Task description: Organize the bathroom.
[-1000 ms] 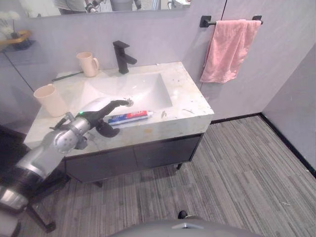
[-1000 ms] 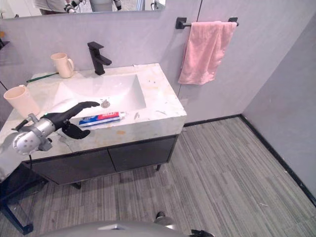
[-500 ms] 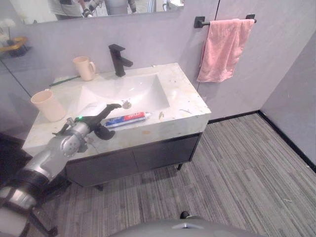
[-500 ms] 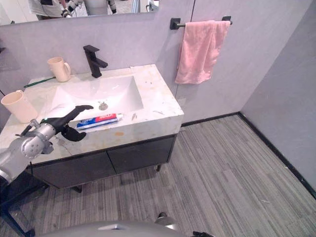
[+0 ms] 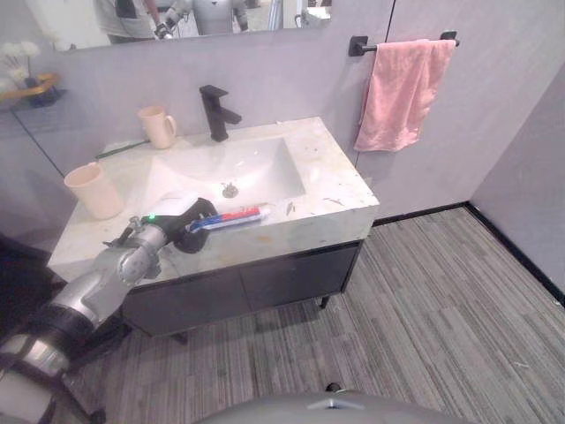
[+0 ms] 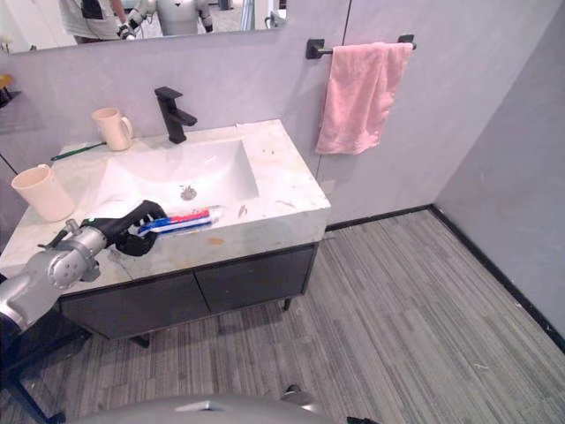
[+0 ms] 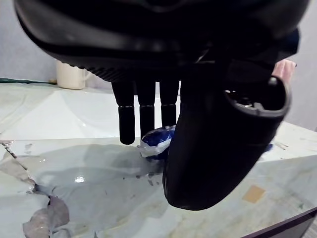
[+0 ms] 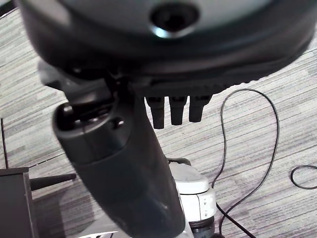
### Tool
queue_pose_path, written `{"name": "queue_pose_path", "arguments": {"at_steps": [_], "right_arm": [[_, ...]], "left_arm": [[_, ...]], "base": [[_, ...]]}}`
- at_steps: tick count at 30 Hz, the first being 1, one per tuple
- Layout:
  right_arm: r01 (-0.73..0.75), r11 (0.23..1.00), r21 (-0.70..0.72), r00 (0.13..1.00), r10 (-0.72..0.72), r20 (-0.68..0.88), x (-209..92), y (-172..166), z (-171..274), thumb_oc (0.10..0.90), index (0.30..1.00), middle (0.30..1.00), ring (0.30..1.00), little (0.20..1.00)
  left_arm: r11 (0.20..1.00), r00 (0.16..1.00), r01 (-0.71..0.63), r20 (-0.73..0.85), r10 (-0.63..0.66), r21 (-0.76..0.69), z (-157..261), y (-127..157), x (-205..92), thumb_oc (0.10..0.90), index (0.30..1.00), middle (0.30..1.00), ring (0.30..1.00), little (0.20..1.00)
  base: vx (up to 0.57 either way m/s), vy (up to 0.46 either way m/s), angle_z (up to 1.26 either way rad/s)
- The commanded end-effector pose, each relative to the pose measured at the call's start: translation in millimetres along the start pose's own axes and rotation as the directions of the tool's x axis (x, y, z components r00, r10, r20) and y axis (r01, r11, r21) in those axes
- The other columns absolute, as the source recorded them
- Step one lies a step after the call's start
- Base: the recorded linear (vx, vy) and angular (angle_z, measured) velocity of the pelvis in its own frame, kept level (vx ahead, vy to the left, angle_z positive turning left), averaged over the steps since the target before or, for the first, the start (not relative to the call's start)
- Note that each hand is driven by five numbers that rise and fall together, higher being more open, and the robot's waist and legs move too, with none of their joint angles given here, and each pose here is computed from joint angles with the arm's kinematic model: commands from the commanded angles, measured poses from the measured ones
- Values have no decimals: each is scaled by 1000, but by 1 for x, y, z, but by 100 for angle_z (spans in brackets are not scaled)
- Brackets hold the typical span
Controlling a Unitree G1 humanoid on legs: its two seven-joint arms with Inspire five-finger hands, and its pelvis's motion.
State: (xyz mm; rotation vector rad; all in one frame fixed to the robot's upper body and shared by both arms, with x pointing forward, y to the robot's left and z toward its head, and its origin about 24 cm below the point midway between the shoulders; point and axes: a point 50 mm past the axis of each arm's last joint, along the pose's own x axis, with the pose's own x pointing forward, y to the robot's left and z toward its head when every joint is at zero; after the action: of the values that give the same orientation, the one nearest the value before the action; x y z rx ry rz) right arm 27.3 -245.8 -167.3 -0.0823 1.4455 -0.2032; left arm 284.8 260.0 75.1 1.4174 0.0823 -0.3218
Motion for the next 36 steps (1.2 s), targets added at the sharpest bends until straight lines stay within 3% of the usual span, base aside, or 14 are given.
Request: {"name": "queue_pose_path", "arguments": {"at_steps": [1,9,14,17,21,24,25,28,30,31,32,35,36], "right_arm": [[9,999,36,999,-11,49,1,-4,21,800,900,900,900,900],[15,1000,19,999,-16,52,1,-7,20,800,900,900,900,900],[31,997,77,996,-37,78,0,-9,25,800,900,900,900,900],[70,979,191,989,-92,113,-1,-18,29,800,900,900,900,900],[122,931,343,974,-178,137,-3,-32,29,800,900,900,900,900],[172,817,550,929,-320,185,-12,-64,36,800,900,900,900,900],[187,763,619,890,-398,222,-18,-80,45,800,900,900,900,900],[236,699,675,800,-534,274,-35,-110,65,800,900,900,900,900],[264,607,749,638,-693,336,-69,-157,97,800,900,900,900,900],[274,599,753,608,-714,347,-74,-162,101,800,900,900,900,900],[262,547,795,395,-812,428,-118,-196,138,800,900,900,900,900],[234,516,824,123,-856,501,-174,-214,177,800,900,900,900,900],[222,519,826,90,-854,512,-186,-215,186,800,900,900,900,900]], "left_arm": [[940,944,-330,44,328,90,13,90,19,400,300,300,300,300],[917,919,-392,60,389,67,14,106,17,400,300,300,300,300],[867,855,-483,149,498,-126,26,127,9,400,300,300,300,300],[762,750,-549,199,631,-344,36,153,-7,400,300,300,300,300],[629,639,-570,196,744,-529,42,179,-26,400,300,300,300,300],[478,512,-609,147,846,-632,44,211,-48,400,300,300,300,300],[412,452,-623,124,883,-664,44,224,-58,400,300,300,300,300],[327,376,-618,96,922,-715,44,245,-73,400,300,300,300,300],[227,299,-589,52,953,-775,47,263,-87,400,300,300,300,300],[221,297,-586,47,954,-780,47,264,-88,400,300,300,300,300],[153,252,-553,10,968,-819,49,274,-96,400,300,300,300,300],[102,240,-502,-25,971,-859,52,279,-98,400,300,300,300,300],[102,243,-500,-26,970,-860,52,279,-98,400,300,300,300,300]], "base": [[16,6,-5],[-1,5,-5],[0,0,0],[-16,31,0],[-13,52,0],[-19,53,-8],[-17,49,-5],[-13,40,-5],[-23,50,-16],[-28,65,-19],[-16,55,-12],[-7,33,-3],[-26,67,-2]]}}
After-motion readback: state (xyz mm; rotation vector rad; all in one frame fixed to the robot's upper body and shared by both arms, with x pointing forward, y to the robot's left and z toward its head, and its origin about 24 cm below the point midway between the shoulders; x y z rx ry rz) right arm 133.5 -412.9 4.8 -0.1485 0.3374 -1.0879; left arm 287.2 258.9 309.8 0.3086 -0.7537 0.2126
